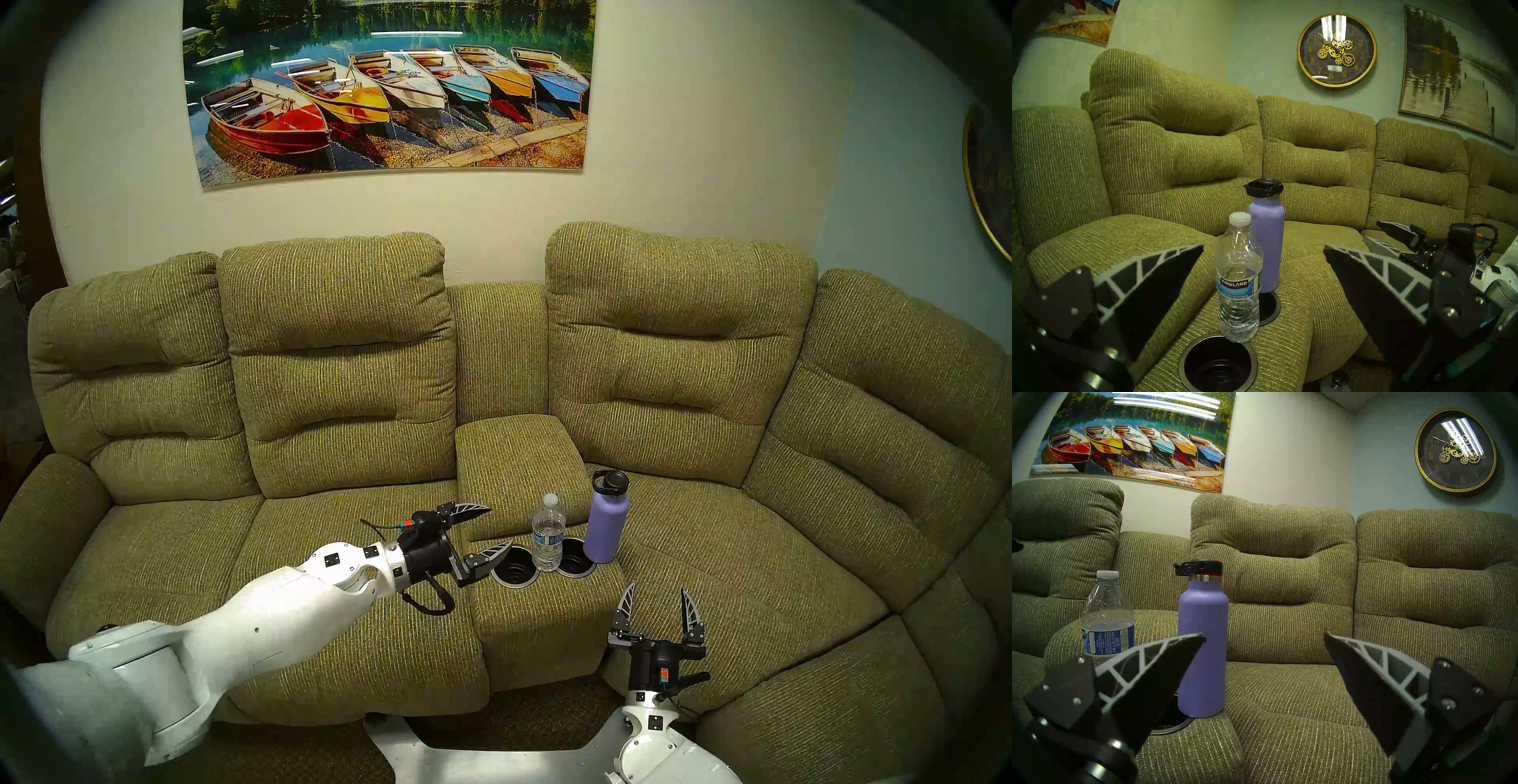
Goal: Put bottles into cup holders
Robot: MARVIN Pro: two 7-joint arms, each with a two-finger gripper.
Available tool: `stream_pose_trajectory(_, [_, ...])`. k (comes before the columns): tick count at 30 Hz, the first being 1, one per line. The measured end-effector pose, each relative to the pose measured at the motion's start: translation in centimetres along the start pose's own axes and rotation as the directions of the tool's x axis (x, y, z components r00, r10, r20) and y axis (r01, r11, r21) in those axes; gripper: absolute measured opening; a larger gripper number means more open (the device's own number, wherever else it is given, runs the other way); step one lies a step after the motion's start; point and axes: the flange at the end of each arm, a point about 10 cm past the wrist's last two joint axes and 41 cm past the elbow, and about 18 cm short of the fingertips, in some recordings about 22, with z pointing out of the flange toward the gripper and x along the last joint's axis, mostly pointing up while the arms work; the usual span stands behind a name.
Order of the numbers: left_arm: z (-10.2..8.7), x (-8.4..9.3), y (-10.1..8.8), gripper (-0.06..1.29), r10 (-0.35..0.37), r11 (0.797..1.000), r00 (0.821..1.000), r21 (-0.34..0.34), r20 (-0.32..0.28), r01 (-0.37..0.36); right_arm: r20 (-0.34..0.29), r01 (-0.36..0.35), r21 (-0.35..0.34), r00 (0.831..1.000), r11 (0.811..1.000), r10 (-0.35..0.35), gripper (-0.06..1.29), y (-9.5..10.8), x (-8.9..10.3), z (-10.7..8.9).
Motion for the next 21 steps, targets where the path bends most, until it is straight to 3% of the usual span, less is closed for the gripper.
stream_pose_trajectory(10, [3.5,-0.5,-1.0,1.23,0.028,1.000,0.996,0.006,0.083,-0.028,0.000,0.000,0.000,1.000,1.000,0.000,1.22,0.0,0.0,0.0])
stream_pose_trajectory(21, [5.3,-0.9,-1.9,1.23,0.075,0.997,0.991,-0.002,0.112,-0.075,0.000,0.001,0.000,1.000,1.000,-0.001,1.22,0.0,0.0,0.1])
